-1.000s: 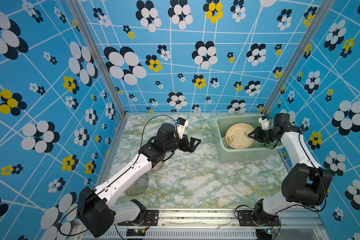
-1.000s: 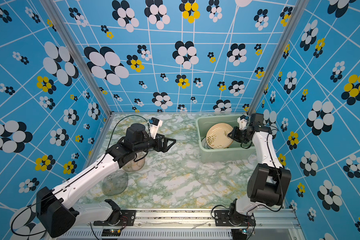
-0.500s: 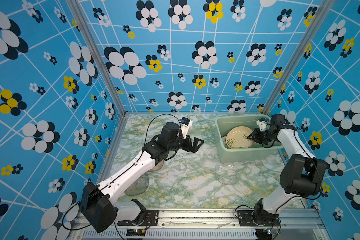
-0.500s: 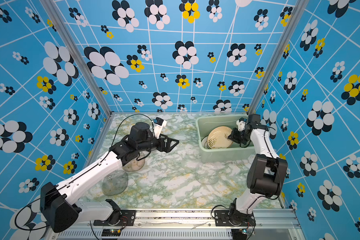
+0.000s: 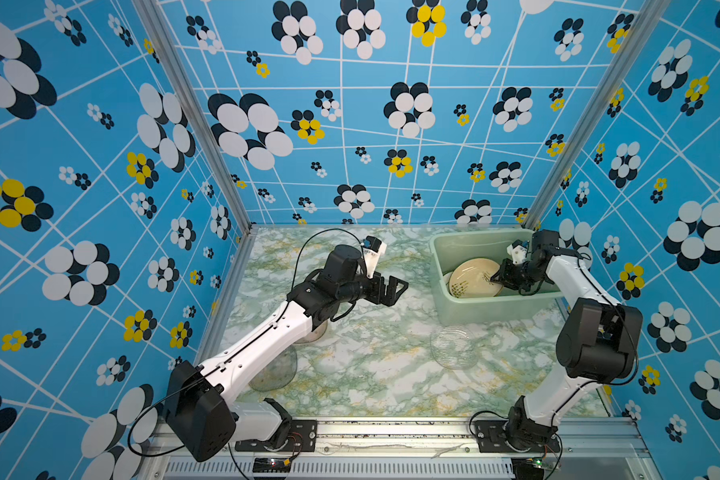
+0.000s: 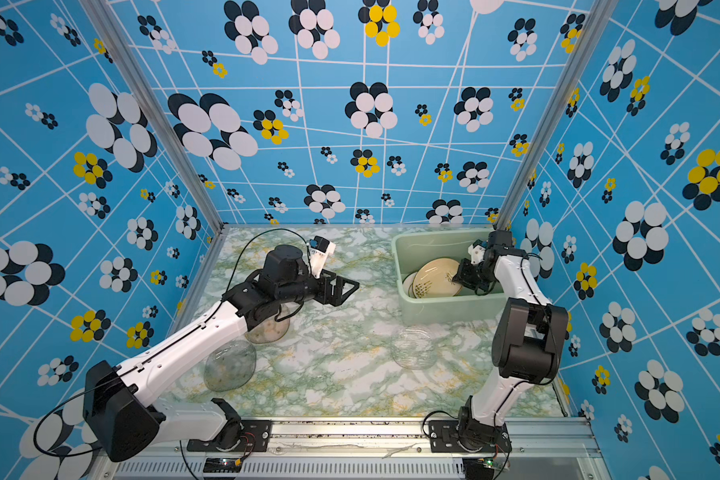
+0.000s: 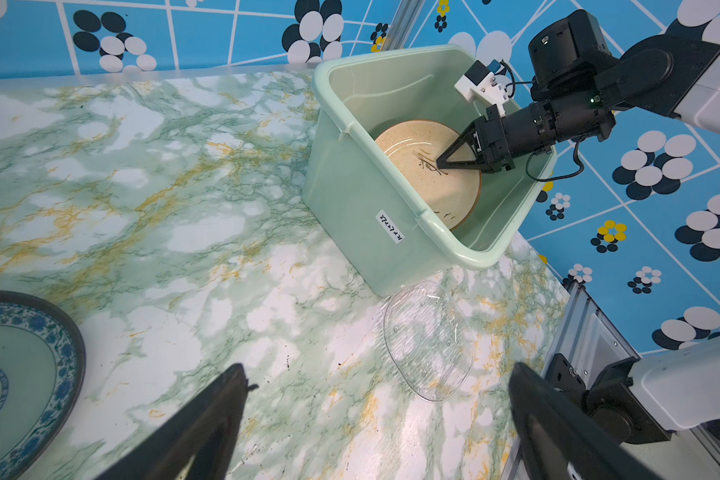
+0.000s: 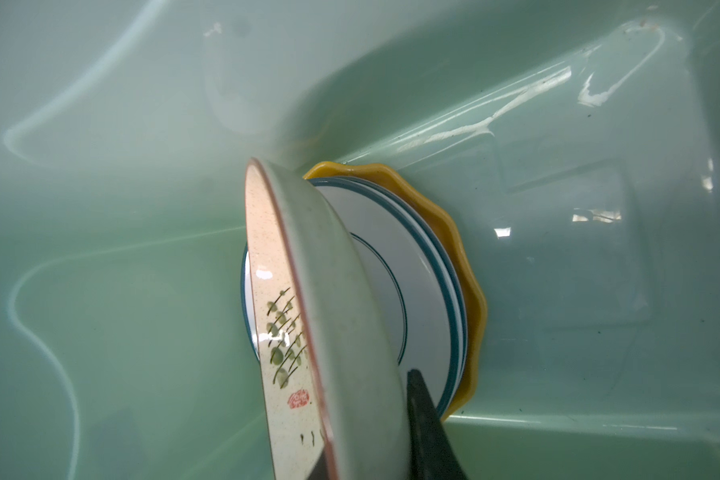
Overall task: Place the plates into the plastic bin on the countertop
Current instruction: 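Lower the beige plate onto the stacked plates with the right gripper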
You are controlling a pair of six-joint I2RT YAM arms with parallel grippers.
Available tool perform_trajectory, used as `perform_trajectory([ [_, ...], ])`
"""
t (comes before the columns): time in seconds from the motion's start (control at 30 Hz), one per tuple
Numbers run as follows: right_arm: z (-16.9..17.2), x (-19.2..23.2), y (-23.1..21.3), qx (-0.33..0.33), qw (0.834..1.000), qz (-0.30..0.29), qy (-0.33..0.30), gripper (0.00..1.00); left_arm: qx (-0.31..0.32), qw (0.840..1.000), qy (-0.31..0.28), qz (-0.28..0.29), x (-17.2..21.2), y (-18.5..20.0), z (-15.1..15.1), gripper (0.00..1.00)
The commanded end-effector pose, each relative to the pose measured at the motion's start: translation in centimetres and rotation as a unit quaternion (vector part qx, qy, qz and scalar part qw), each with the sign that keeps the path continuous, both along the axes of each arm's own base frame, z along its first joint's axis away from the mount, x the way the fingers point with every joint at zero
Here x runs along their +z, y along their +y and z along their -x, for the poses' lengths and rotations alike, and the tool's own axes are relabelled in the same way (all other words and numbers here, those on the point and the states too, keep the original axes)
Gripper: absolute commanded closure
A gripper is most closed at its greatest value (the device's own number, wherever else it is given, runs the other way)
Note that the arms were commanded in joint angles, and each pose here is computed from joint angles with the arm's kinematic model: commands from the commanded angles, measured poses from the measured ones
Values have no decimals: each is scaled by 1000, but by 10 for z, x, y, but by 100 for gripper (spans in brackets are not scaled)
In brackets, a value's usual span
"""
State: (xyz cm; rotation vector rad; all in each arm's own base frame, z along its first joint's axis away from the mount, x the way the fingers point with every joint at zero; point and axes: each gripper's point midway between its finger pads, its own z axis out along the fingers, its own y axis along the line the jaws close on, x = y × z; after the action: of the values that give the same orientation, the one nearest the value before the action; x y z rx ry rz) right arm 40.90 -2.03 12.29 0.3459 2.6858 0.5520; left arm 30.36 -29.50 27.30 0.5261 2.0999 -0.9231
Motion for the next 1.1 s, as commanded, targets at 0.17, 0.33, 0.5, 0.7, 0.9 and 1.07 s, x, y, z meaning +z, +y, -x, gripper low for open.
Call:
perform_trajectory([
  [0.17, -20, 5, 7, -4, 1000, -8, -20, 81, 0, 1000, -7, 3, 10, -3, -1, 1],
  [0.33, -19, -2, 10, -3, 1000, -1, -9, 79, 0, 1000, -8, 4, 13, -4, -2, 1],
  [0.5, -16, -7, 13, -3, 1000, 3, -3, 72, -1, 1000, -5, 3, 12, -4, -2, 1],
  [0.7, -14, -13, 19, 1, 1000, 8, 3, 70, -2, 1000, -1, 3, 11, -4, -1, 1],
  [0.9, -13, -15, 21, 3, 1000, 13, 4, 70, -3, 1000, 3, 2, 9, -5, 0, 1],
  [1.07, -12, -11, 17, -2, 1000, 26, -1, 68, -2, 1000, 2, 1, 11, -3, 0, 1],
])
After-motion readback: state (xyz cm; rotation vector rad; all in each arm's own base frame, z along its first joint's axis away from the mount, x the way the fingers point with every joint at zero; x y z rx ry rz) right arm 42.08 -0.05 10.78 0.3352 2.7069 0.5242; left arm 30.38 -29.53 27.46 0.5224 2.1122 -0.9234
